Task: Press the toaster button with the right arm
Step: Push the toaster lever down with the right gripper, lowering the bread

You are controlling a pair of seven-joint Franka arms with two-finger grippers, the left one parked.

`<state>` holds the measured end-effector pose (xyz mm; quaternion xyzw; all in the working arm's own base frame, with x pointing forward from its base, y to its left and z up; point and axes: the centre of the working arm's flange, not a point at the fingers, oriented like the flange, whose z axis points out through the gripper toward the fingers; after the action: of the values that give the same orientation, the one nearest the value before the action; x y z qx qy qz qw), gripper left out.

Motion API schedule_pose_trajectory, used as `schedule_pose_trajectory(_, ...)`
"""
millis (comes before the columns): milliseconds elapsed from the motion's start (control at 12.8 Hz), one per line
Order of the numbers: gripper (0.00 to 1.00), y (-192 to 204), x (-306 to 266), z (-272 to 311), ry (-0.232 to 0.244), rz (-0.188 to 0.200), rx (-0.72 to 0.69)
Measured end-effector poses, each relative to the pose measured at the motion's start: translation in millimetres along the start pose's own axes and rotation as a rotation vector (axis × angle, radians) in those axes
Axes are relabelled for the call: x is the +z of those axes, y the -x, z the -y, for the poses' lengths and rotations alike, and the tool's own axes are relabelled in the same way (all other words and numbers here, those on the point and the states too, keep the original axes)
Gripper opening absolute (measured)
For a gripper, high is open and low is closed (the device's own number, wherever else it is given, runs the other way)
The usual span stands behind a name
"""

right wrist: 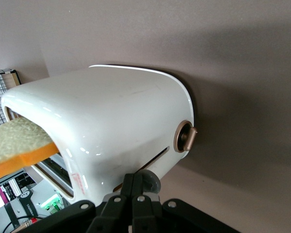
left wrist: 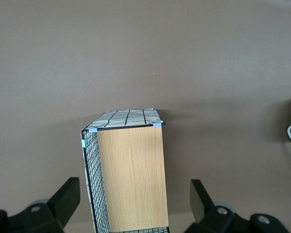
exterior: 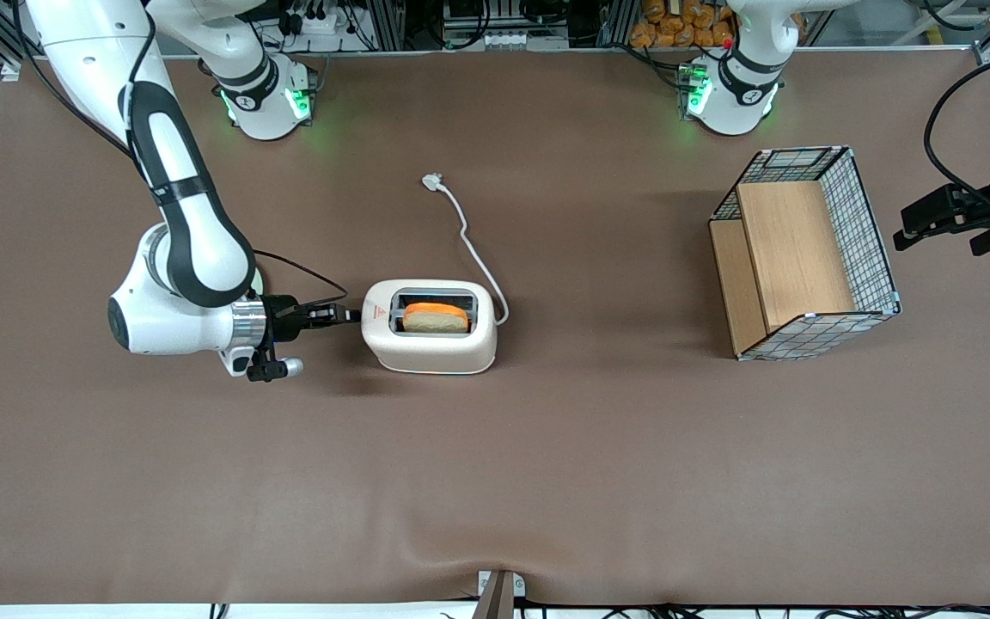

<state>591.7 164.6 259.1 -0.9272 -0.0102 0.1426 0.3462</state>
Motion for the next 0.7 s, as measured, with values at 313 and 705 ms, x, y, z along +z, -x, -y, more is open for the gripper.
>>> schedule_pose_trajectory(313, 0.01, -2.1, 7.8, -9.6, 0.0, 0.009, 0.002)
schedule_pose_trajectory(705, 0.01, -2.6, 8.5, -13.5, -0.005, 0.011, 0.01)
